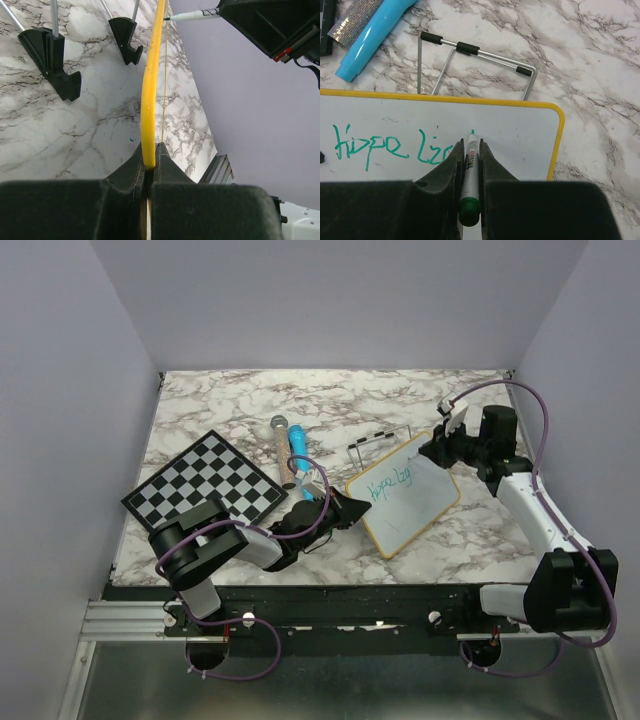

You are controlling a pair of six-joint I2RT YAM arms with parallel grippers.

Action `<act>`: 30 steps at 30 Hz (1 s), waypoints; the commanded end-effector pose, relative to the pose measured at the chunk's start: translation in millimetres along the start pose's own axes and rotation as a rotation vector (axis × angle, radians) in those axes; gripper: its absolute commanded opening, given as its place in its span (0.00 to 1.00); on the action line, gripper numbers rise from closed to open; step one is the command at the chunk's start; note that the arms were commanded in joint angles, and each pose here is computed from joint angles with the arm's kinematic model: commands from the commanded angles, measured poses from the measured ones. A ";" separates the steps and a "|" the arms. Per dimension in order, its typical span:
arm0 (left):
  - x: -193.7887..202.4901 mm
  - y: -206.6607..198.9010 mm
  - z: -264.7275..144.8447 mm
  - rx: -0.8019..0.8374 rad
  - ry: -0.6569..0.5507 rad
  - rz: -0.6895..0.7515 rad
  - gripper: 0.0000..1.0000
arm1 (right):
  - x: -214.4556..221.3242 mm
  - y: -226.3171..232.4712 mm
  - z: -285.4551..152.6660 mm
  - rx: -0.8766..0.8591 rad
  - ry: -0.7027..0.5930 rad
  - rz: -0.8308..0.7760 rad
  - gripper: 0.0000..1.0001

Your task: Write a sentence on the whiteboard

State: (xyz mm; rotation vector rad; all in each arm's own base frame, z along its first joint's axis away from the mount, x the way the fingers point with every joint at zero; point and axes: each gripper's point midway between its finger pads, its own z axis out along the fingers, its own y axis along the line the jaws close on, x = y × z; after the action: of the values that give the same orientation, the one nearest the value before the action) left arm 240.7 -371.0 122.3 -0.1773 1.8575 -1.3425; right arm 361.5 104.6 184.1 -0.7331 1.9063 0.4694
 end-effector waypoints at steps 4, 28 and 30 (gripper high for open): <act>7.8 1.7 -2.3 0.009 0.031 0.032 0.00 | 15.5 14.9 -10.1 -0.048 0.046 -0.021 0.00; 6.9 -0.6 -2.7 0.014 0.032 0.036 0.00 | 4.0 13.1 -13.0 -0.038 0.030 -0.019 0.01; 7.3 0.1 -2.4 0.014 0.032 0.036 0.00 | 3.2 12.1 -10.8 -0.039 0.025 -0.012 0.01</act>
State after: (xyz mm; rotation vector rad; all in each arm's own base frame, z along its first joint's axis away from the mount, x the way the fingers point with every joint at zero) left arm 240.7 -371.0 122.2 -0.1759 1.8573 -1.3415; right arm 332.5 103.4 170.5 -0.8002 1.9631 0.4845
